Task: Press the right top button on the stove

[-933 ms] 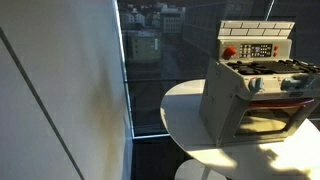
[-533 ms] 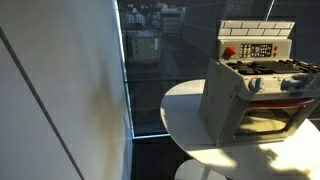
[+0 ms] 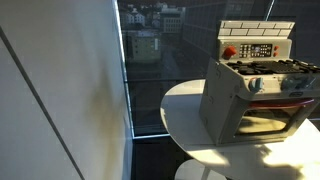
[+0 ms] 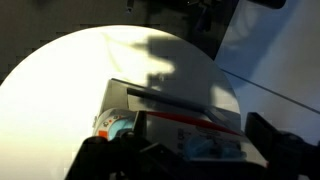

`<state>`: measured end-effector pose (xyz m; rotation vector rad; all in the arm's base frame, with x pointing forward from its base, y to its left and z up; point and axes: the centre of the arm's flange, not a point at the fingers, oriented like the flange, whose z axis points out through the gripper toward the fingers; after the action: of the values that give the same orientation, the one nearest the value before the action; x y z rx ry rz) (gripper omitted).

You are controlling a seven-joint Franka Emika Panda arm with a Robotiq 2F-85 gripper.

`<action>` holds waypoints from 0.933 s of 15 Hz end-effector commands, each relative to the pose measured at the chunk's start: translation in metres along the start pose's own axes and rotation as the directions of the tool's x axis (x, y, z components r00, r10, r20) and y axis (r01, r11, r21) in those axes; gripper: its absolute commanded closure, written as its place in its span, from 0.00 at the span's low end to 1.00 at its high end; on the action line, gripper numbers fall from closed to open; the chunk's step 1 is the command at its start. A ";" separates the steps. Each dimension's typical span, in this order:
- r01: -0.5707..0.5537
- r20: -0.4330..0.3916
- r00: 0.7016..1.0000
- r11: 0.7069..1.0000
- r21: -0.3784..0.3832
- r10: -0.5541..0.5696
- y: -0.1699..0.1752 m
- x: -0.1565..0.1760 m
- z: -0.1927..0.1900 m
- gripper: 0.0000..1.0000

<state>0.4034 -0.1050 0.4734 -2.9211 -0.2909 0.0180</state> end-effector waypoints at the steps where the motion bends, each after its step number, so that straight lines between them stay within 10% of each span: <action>1: -0.045 -0.040 0.998 0.999 -0.016 0.044 0.004 0.025 -0.018 0.00; 14: -0.260 -0.275 0.938 0.954 -0.152 0.212 0.036 0.102 -0.018 0.00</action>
<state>0.4883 -0.1193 0.4816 -3.0480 0.0237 -0.2953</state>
